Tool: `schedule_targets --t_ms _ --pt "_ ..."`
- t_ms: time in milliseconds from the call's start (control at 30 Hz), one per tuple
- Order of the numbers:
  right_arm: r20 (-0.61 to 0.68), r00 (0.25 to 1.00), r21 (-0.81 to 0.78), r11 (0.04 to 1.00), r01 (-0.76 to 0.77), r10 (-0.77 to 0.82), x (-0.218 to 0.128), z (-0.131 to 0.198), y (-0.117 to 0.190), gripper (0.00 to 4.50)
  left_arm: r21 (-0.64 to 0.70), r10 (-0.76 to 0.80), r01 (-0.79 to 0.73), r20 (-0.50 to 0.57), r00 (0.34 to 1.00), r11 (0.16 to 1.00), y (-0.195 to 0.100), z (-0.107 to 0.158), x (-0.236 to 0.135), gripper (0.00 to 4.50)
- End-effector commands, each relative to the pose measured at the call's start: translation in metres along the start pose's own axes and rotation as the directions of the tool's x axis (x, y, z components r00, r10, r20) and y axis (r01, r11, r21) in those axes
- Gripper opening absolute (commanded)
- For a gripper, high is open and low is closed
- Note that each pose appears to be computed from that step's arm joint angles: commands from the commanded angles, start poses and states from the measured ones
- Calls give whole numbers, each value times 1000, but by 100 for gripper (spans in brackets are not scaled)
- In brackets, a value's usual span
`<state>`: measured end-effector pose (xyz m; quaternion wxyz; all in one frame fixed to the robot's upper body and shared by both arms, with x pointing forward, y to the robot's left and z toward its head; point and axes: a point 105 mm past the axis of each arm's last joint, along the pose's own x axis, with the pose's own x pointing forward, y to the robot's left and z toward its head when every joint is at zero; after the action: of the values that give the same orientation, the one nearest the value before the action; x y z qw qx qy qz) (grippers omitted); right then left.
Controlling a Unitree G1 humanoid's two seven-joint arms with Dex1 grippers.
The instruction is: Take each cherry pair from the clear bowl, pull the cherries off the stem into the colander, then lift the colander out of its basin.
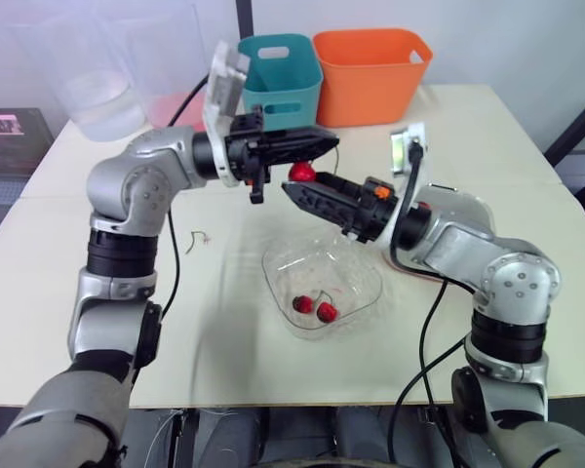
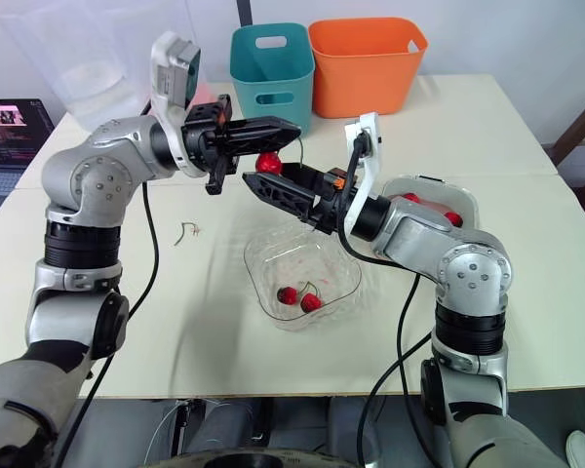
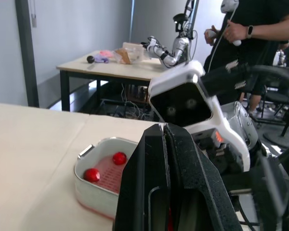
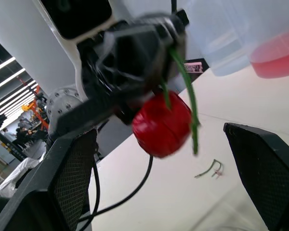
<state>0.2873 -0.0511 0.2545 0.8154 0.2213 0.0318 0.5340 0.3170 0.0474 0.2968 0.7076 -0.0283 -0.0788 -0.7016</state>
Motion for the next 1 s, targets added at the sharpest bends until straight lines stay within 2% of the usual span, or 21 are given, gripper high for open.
schedule_targets --t_ms 33,333,433,633,833,1000 --pt "36 999 -33 999 -37 39 5 10 11 446 33 -36 35 20 999 999 -9 8 3 0" --pt "29 999 -32 999 -40 41 8 8 9 446 30 -45 44 19 999 999 -10 8 5 0" --pt "36 999 -25 999 -37 37 10 8 9 374 29 -47 46 13 999 999 -11 7 5 0" --pt "26 999 -30 999 -32 33 10 6 8 81 31 -39 39 13 999 999 -10 8 4 0" --pt "-2 1000 -39 999 -26 26 7 0 7 81 42 -32 32 18 999 999 -7 12 3 0" --pt "-73 997 -56 998 -21 16 0 -17 4 81 58 -27 26 23 999 998 -5 18 3 0"
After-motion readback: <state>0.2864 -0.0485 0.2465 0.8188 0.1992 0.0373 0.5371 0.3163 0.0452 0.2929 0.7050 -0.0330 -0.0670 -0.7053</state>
